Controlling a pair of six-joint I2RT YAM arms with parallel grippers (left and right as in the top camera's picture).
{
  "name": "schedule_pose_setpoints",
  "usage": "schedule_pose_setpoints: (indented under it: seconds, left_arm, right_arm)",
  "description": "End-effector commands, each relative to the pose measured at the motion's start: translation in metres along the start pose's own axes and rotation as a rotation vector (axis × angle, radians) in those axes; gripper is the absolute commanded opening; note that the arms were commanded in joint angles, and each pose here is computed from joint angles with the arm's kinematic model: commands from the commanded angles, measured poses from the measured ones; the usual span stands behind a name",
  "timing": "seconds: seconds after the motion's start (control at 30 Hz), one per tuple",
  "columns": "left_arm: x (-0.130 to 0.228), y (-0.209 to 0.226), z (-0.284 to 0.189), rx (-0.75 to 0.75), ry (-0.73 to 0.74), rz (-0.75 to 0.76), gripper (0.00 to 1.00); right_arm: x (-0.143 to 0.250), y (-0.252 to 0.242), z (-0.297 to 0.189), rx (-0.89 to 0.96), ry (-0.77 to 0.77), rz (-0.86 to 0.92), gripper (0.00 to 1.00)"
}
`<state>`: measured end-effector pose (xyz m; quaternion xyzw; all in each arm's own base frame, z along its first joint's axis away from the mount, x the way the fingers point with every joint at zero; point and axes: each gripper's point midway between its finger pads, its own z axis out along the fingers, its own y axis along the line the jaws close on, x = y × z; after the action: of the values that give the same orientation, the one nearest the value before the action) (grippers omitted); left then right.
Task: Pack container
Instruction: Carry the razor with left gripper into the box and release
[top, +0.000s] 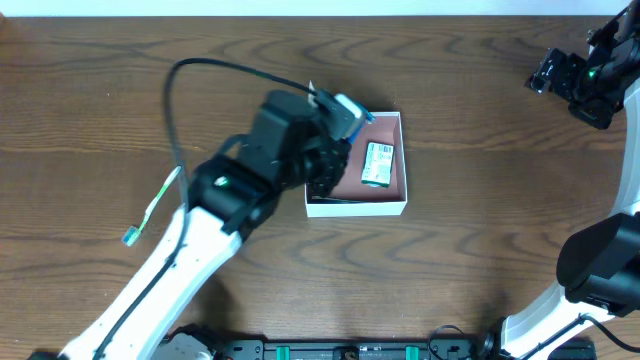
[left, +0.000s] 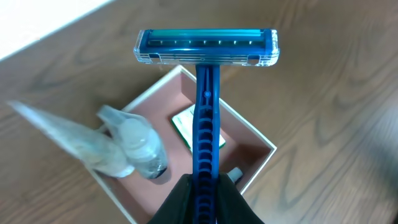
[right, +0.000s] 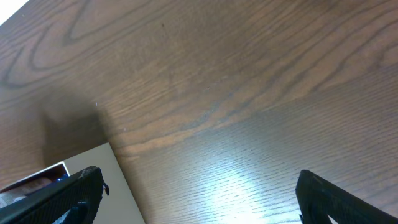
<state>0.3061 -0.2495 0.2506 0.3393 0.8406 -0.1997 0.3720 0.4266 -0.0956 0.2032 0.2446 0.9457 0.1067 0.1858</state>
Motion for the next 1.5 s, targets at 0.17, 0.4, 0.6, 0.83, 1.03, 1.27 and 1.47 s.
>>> schedule_pose_setpoints:
  seconds: [0.17, 0.4, 0.6, 0.83, 1.03, 1.27, 1.47]
  left_arm:
    - [0.019, 0.007, 0.061, -0.006, 0.101, 0.113, 0.13]
    - [0.044, 0.012, 0.095, 0.023, 0.185, 0.291, 0.13]
    - [0.067, 0.034, 0.112, -0.053, 0.284, 0.405, 0.14]
    - [0.098, 0.038, 0.115, -0.003, 0.416, 0.604, 0.82]
    - [0.090, 0.034, 0.112, -0.020, 0.383, 0.544, 0.98]
    - [0.052, 0.022, 0.086, -0.045, 0.247, 0.436, 0.98]
    - [0.019, 0.014, 0.034, -0.092, 0.117, 0.277, 0.98]
  right_arm:
    - [-0.003, 0.000, -0.006, -0.004, -0.018, 0.013, 0.99]
    - [-0.003, 0.000, -0.006, -0.003, -0.017, 0.012, 0.99]
    - [-0.003, 0.000, -0.006, -0.004, -0.018, 0.013, 0.99]
    - [-0.003, 0.000, -0.006, -0.003, -0.017, 0.013, 0.99]
    - [-0.003, 0.000, -0.006, -0.003, -0.017, 0.012, 0.99]
    - [-0.003, 0.000, -0.006, -0.004, -0.018, 0.013, 0.99]
    - [-0.003, 0.000, -0.006, -0.003, -0.017, 0.012, 0.99]
